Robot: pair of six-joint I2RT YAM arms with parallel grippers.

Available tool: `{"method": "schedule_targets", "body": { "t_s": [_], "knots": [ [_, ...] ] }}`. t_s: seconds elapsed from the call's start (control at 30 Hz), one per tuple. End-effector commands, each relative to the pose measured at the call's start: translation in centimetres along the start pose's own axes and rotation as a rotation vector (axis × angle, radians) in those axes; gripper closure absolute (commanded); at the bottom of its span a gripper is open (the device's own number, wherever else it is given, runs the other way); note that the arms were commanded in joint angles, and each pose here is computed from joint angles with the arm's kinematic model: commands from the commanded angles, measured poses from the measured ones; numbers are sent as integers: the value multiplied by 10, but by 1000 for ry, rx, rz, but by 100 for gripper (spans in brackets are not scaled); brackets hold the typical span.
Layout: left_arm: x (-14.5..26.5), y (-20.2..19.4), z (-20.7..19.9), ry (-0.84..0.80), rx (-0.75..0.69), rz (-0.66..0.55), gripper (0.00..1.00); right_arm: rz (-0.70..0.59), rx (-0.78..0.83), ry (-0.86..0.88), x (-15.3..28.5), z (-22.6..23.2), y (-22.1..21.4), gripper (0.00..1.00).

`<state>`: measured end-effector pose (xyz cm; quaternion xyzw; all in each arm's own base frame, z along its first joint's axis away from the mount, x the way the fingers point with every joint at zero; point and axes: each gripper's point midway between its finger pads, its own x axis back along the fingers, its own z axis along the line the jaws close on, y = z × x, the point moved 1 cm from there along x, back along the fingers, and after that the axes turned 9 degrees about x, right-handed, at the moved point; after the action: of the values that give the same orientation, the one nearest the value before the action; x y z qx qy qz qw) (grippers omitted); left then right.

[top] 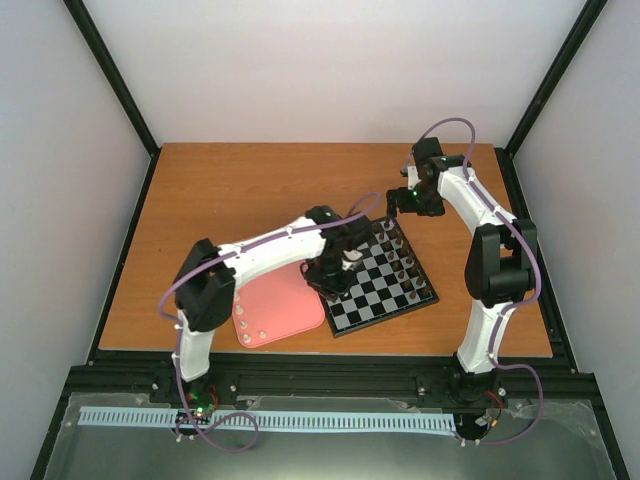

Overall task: Set up the chess pieces on the board
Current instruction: Place the chess piece on the chessboard.

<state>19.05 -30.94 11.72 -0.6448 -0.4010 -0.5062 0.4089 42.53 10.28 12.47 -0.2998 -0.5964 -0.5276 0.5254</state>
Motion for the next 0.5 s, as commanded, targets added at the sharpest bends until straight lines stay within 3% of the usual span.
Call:
{"method": "schedule_targets", "body": {
  "t_s": [0.0,0.47],
  "knots": [
    [-5,0,-17,45,-91,33,99,-9,3,-15,4,-4,-1,0],
    [-46,39,-37,50,-107,23,99,-10,11,-15,5,-4,-1,0]
  ]
}}
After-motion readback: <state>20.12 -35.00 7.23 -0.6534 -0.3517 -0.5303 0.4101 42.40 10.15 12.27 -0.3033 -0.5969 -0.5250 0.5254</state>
